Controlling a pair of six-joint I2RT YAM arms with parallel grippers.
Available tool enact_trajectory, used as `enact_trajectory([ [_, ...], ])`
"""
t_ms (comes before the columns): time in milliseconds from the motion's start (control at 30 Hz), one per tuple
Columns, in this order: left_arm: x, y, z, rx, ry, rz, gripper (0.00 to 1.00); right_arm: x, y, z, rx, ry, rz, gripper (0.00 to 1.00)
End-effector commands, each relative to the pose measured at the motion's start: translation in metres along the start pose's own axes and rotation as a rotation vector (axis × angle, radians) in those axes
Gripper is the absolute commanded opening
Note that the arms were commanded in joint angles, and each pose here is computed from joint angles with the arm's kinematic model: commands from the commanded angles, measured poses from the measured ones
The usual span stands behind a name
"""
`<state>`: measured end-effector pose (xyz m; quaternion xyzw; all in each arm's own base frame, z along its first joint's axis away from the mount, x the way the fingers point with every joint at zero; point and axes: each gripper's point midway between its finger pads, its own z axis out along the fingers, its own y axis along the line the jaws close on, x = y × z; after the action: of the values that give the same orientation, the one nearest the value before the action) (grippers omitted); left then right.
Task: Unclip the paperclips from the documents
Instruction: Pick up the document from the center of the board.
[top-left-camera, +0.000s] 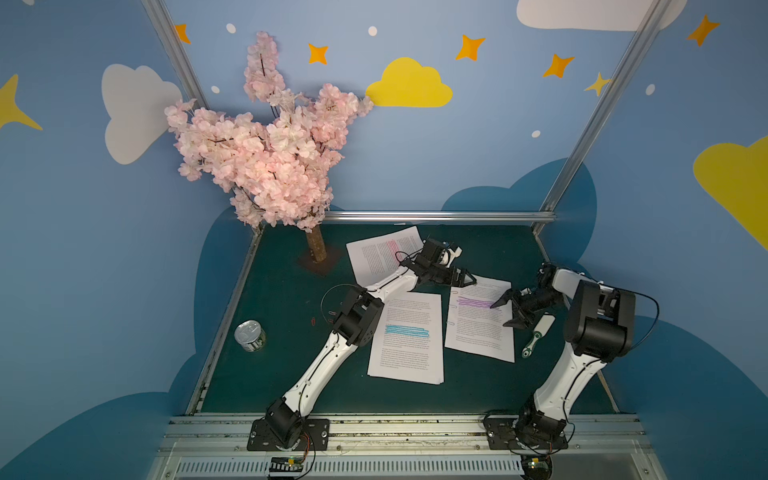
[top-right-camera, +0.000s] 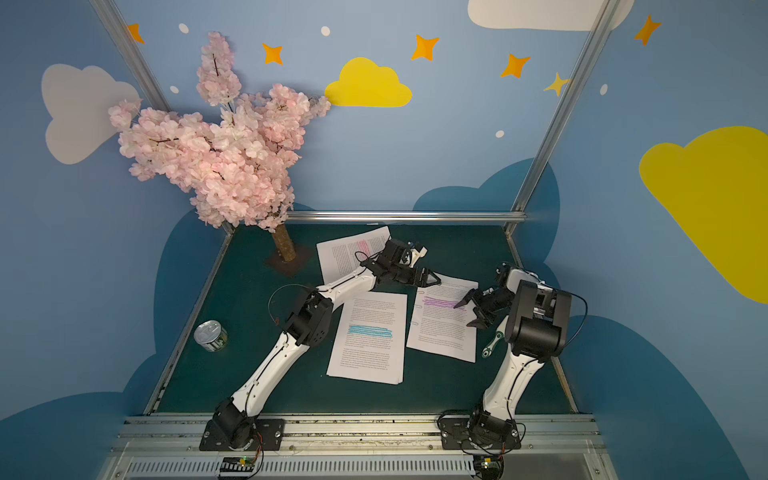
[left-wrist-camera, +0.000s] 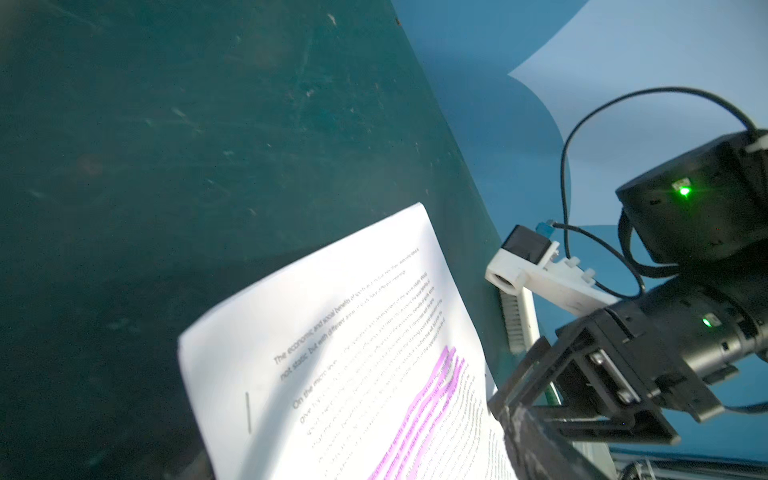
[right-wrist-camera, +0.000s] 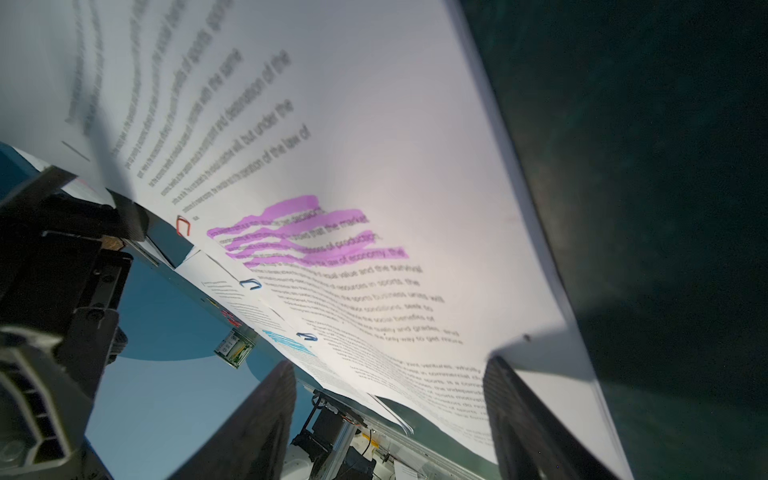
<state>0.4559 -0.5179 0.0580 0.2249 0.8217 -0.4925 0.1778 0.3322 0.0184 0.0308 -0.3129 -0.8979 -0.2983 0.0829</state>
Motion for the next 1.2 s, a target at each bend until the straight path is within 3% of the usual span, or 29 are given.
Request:
enact_trajectory([
  [0, 0.048, 0.009, 0.012, 0.038, 0.151, -0.066, 0.98, -0.003, -0.010, 0.023, 0.013, 0.040, -0.022, 0.72],
  [200, 0.038, 0.001, 0.004, 0.021, 0.142, -0.004, 0.96, -0.003, -0.010, 0.023, 0.016, 0.043, -0.024, 0.72],
  [333, 0.041, 0.002, 0.000, -0.002, 0.155, 0.014, 0.81, -0.002, -0.010, 0.023, 0.019, 0.046, -0.028, 0.72],
  [433, 0.039, -0.001, -0.004, -0.005, 0.150, 0.031, 0.57, -0.003, -0.009, 0.022, 0.017, 0.045, -0.029, 0.72],
  [567, 0.032, -0.007, -0.007, -0.001, 0.134, 0.046, 0.16, -0.003, -0.007, 0.020, 0.010, 0.042, -0.036, 0.73],
  [633, 0.030, -0.010, -0.009, 0.001, 0.130, 0.048, 0.05, -0.003, -0.006, 0.018, 0.010, 0.039, -0.045, 0.73],
  [867, 0.003, -0.044, -0.028, 0.027, 0.076, 0.074, 0.03, 0.004, 0.022, -0.028, -0.052, -0.084, -0.197, 0.73],
  [1167, -0.027, -0.121, -0.100, 0.021, 0.028, 0.156, 0.03, 0.046, 0.127, -0.125, -0.419, -0.260, -0.577, 0.77],
])
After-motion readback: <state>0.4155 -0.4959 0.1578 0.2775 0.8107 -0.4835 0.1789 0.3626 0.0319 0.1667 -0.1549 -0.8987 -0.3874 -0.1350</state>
